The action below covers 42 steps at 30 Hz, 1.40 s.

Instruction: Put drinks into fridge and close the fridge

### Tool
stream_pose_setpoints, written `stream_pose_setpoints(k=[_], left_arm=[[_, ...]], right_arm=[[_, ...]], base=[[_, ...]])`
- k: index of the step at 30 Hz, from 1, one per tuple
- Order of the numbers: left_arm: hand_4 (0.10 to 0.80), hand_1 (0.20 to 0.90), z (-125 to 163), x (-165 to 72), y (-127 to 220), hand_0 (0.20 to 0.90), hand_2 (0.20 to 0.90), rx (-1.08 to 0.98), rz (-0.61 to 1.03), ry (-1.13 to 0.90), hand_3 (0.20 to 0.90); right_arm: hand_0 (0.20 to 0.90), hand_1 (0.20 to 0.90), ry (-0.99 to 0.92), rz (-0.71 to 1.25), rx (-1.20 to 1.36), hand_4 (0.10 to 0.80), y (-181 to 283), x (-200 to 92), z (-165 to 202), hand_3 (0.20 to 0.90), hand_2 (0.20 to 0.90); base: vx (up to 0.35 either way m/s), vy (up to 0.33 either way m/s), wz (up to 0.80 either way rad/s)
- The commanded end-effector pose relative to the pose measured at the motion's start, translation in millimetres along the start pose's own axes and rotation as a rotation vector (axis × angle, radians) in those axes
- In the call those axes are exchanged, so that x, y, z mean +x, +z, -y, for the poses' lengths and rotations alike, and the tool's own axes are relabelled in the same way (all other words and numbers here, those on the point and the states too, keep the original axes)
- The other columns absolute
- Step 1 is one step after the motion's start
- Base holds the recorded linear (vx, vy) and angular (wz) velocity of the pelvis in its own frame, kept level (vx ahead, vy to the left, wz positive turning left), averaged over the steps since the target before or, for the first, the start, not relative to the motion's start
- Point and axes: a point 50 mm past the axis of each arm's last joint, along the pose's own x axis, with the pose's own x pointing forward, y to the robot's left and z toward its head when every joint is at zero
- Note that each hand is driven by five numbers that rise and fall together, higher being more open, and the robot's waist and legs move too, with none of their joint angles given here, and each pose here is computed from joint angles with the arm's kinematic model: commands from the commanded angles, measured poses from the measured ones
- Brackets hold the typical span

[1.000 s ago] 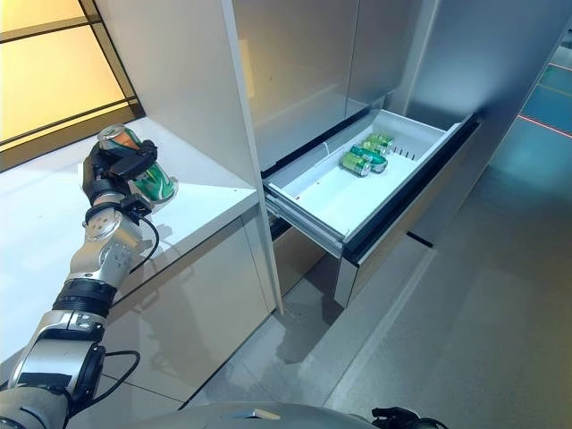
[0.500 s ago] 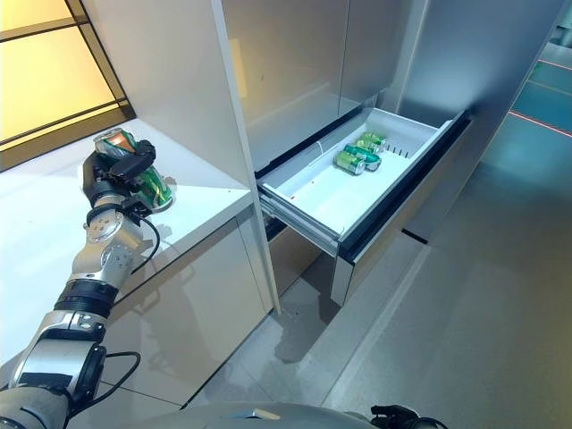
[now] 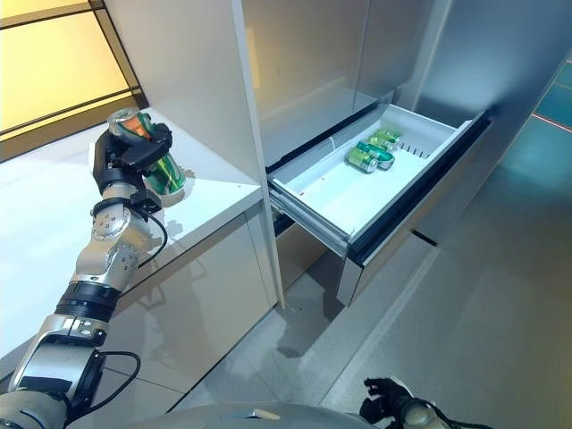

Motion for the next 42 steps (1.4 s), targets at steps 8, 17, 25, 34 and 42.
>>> stream_pose_setpoints(k=[8, 17, 25, 34, 42], left_arm=[[0.100, 0.300, 72.4, -14.8, 120.5, 0.300, 0.300, -0.079, 0.584, -0.411, 0.200], [0.100, 0.300, 78.9, -33.0, 123.3, 0.300, 0.300, -0.068, 0.614, -0.568, 0.200], [0.100, 0.300, 93.5, -49.2, 121.0, 0.300, 0.300, -0.079, 0.656, -0.678, 0.200], [0.100, 0.300, 84.5, -59.6, 124.7, 0.300, 0.300, -0.106, 0.702, -0.770, 0.200], [0.100, 0.300, 30.8, -75.2, 125.6, 0.300, 0.300, 0.012, 0.774, -0.757, 0.200]], right_arm=[[0.900, 0.900, 0.087, 0.536, -0.138, 0.800, 145.0, -17.4, 0.3, 0.900, 0.900], [0.900, 0.900, 0.311, 0.903, -0.149, 0.800, 180.3, -54.2, -20.2, 0.900, 0.900], [0.900, 0.900, 0.560, 1.229, -0.123, 0.800, 267.7, -119.8, -24.7, 0.900, 0.900], [0.900, 0.900, 0.596, 1.529, -0.177, 0.800, 309.4, -191.1, 10.9, 0.900, 0.900], [0.900, 0.900, 0.434, 1.672, -0.130, 0.800, 228.5, -211.5, 75.6, 0.900, 0.900]], base=[[-0.048, 0.007, 0.10], [-0.046, 0.019, 0.03], [-0.011, 0.001, 0.01], [-0.010, 0.001, 0.01], [-0.005, 0.000, -0.04]])
